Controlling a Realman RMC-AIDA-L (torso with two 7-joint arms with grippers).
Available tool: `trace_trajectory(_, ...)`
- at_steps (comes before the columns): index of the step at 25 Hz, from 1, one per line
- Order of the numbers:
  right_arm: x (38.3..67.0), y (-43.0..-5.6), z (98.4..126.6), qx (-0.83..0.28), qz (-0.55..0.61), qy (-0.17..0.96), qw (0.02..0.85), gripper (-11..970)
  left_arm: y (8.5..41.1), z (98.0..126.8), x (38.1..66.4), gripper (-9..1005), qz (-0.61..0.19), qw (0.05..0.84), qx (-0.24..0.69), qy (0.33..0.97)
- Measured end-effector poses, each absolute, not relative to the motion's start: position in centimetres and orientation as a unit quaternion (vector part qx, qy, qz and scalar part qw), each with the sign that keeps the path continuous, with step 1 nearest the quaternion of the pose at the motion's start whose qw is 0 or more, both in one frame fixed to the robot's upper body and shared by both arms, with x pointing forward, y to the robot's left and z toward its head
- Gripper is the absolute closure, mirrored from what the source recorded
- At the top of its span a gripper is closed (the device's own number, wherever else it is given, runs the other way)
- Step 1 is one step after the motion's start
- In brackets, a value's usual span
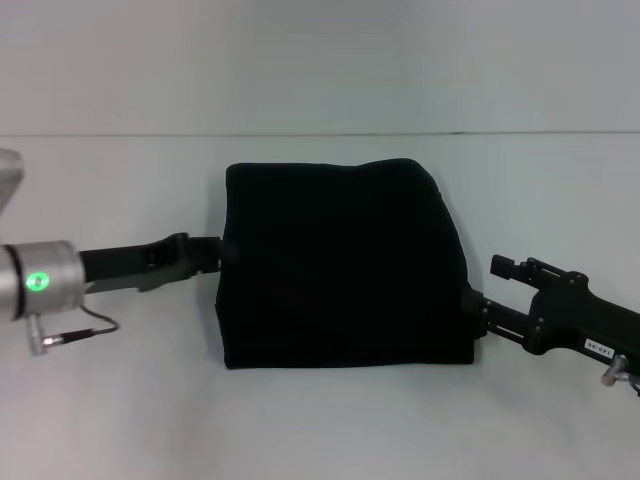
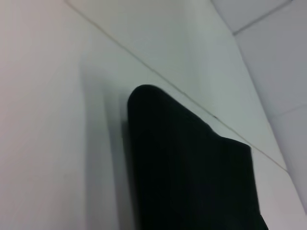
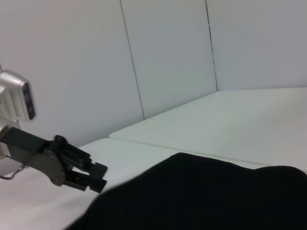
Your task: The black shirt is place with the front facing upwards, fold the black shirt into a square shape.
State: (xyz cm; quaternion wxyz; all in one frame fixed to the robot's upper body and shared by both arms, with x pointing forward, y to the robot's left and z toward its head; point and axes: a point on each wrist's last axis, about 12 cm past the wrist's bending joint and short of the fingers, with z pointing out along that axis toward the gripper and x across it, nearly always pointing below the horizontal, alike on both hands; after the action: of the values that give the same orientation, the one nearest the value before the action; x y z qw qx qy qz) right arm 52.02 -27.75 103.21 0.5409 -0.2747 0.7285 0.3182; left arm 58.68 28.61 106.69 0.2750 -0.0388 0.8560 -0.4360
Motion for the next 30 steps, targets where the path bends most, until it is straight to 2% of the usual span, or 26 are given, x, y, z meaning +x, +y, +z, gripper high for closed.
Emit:
trace_trajectory(3,52.2,-27.8,103.4,-0.28,0.314,0.725,0.545,240,30.0,107.6,57.8,662,-0.435,0.304,0.018,0.847)
trace_trajectory(6,52.5,-27.7,103.7,-0.293,0.308,0.716,0.553,240,30.7,108.7,56.3,604,-0.428,0.361,0.136,0.817)
trace_trajectory(10,52.5,-27.4,104.0,-0.317,0.305,0.699,0.564,241,31.1,108.1,53.5,527,-0.402,0.444,0.249,0.761)
trace_trajectory(12,52.2,-27.0,103.9,-0.331,0.3,0.689,0.57,241,30.8,107.3,51.8,293,-0.388,0.474,0.297,0.732)
trace_trajectory(14,51.7,-26.8,103.4,-0.34,0.296,0.684,0.573,241,30.3,106.2,50.1,232,-0.382,0.487,0.324,0.716)
trace_trajectory(18,50.5,-26.8,102.1,-0.33,0.295,0.7,0.56,241,30.1,104.4,47.6,109,-0.377,0.481,0.322,0.723)
trace_trajectory(23,49.0,-27.9,100.6,-0.314,0.269,0.726,0.55,241,30.7,103.2,45.6,35,-0.37,0.475,0.31,0.736)
trace_trajectory(30,48.7,-28.3,100.3,-0.31,0.26,0.733,0.547,241,30.6,103.1,45.8,35,-0.377,0.468,0.312,0.736)
